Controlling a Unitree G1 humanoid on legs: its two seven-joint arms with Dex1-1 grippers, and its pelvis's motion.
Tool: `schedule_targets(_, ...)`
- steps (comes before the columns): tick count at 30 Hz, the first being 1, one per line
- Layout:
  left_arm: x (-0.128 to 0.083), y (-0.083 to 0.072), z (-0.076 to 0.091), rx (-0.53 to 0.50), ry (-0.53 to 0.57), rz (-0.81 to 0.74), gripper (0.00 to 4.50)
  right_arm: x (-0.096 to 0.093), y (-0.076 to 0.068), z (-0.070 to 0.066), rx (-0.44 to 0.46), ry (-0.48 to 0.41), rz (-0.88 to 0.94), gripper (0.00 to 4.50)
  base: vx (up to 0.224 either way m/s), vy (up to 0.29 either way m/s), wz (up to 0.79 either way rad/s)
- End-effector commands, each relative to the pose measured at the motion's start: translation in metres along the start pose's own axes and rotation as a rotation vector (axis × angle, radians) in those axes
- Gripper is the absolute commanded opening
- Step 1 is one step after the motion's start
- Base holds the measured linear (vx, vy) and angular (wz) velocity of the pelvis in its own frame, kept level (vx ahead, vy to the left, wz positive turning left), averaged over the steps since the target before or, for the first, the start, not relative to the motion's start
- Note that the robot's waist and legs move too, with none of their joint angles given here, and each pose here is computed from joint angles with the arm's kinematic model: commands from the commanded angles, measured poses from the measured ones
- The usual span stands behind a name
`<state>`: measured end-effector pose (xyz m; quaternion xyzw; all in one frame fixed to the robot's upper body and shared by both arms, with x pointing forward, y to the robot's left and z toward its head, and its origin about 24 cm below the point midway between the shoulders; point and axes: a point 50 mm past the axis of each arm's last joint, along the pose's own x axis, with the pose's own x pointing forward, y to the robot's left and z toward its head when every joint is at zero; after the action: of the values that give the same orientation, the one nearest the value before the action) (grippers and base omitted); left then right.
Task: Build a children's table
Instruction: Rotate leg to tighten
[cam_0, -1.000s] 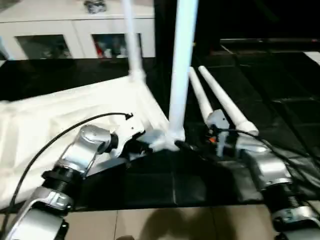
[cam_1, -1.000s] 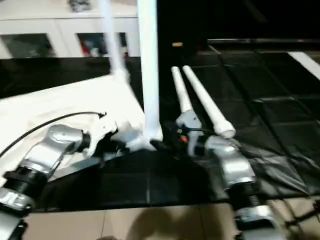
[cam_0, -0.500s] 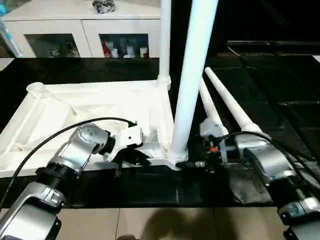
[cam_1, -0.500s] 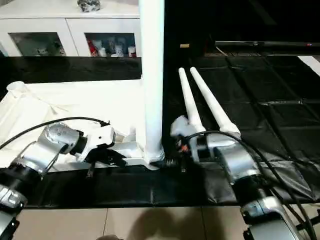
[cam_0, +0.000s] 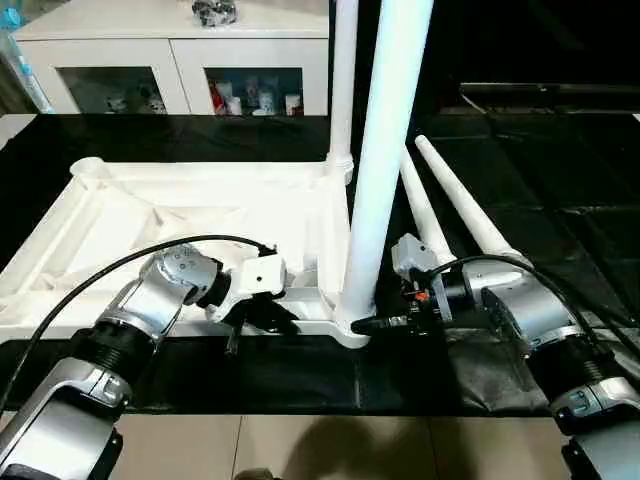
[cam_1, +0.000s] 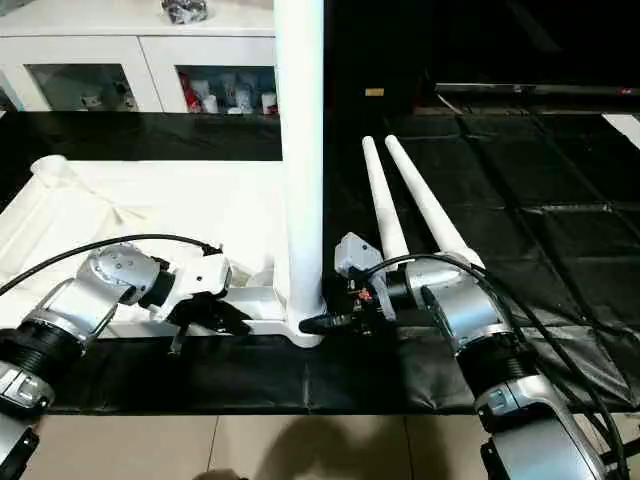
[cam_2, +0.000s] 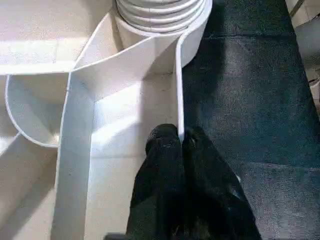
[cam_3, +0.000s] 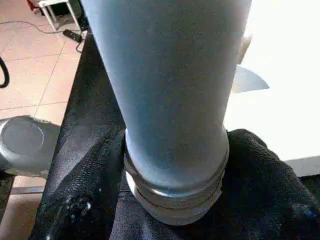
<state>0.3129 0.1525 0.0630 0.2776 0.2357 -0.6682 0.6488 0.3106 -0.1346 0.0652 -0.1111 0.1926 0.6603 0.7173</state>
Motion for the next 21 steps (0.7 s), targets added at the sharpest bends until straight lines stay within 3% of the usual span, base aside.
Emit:
schedule_targets(1,0.002,-0.001,0.0,0.031,0.058,-0.046,0.0,0.003,-0.001,0.005,-0.023,0.01,0.019,2.8,0.0,0.0,0.0)
schedule_targets(10,0.003,-0.001,-0.002,0.026,0.059,-0.049,0.0,0.005,0.001,0.003,-0.014,-0.002,0.034,2.69,0.0,0.0,0.0)
schedule_targets(15,0.006,0.005,0.0,-0.052,0.02,0.033,0.0,0.011,0.005,0.0,0.015,-0.058,0.012,2.69,0.0,0.0,0.0)
schedule_targets(19,0.009,0.013,0.008,-0.11,-0.023,0.129,0.0,0.018,0.003,-0.003,0.06,-0.105,-0.112,2.69,0.0,0.0,0.0)
schedule_targets(21,0.013,0.019,0.017,-0.163,-0.068,0.209,0.0,0.029,0.001,-0.007,0.126,-0.138,-0.233,2.68,0.0,0.0,0.0)
